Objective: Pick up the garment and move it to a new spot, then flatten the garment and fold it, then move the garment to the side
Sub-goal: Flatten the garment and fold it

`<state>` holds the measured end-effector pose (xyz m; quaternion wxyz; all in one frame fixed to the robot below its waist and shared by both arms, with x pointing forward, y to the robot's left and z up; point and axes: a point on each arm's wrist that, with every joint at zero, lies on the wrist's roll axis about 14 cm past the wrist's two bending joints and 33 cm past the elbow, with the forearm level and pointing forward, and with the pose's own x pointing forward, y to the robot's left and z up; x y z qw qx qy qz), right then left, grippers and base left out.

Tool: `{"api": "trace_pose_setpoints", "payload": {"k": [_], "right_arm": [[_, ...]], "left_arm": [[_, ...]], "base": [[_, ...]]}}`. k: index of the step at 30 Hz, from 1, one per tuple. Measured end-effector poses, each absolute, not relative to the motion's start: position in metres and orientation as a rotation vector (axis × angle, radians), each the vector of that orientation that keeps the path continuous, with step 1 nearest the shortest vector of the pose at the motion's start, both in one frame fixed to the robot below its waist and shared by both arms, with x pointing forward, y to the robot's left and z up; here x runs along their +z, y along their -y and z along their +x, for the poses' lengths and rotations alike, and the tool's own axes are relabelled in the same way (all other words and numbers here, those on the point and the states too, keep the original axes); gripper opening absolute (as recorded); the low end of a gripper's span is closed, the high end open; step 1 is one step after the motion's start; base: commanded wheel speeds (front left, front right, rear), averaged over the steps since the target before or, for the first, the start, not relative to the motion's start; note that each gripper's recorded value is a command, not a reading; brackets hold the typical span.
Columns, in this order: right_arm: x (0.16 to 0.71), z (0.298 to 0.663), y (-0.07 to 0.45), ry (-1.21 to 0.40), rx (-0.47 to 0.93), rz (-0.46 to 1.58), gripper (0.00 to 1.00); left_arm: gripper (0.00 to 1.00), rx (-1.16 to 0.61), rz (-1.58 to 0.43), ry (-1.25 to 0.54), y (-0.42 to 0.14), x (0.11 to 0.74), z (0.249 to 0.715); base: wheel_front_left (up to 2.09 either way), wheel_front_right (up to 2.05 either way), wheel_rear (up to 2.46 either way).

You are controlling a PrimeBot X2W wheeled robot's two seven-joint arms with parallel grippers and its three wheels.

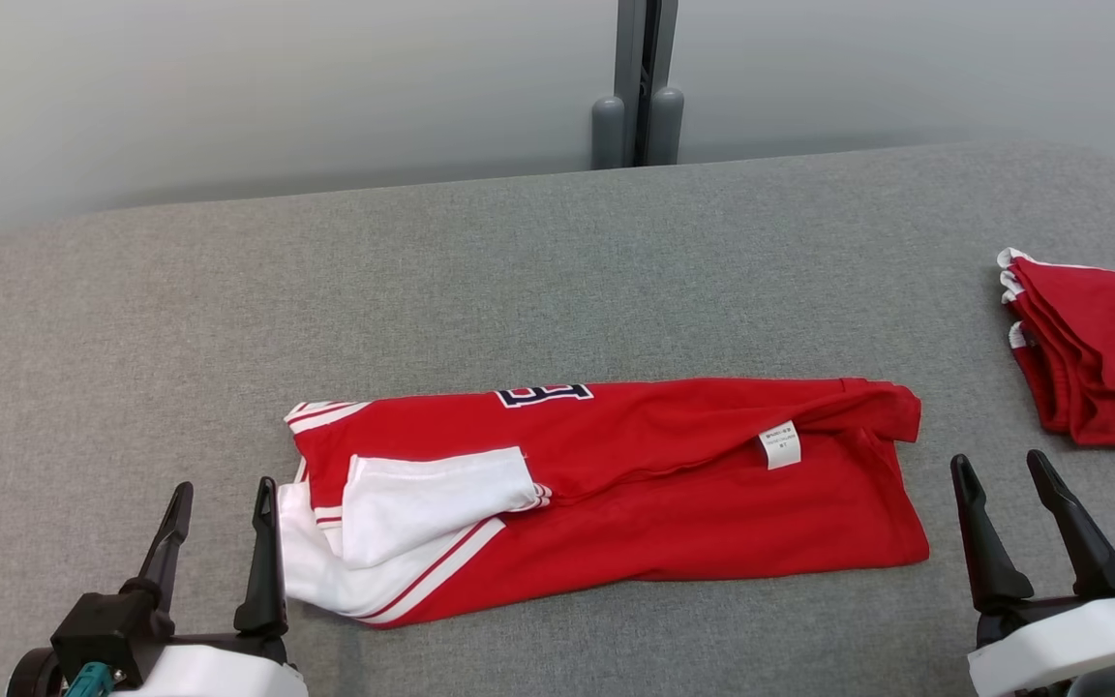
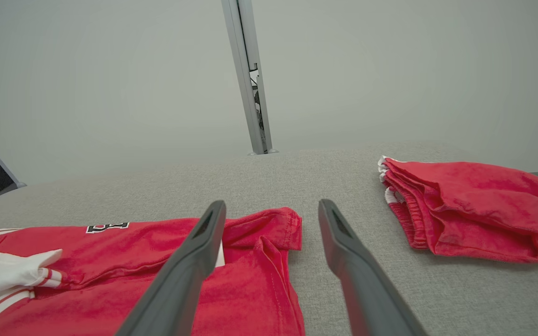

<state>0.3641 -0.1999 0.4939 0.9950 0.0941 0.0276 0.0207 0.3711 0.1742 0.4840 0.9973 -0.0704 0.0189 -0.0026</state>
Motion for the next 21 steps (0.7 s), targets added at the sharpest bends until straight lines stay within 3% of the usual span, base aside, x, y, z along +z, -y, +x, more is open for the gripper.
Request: {"api": "trace_pose_setpoints", "payload": {"k": [11,21], "right_arm": [[0.482,0.376,0.206,-0.096,0.031,0.175,1.0],[0.464,0.431,0.224,-0.15,0.019,0.155,1.0]], "left_arm": [[1.0,-0.006,-0.14,-0.05,-0.174,0.48,0.376],[1.0,-0.015,-0.145,-0.049,-0.169,0.476,0.396]], "base": [[0.0,0.0,0.0],[0.0,0.0,0.0]]}}
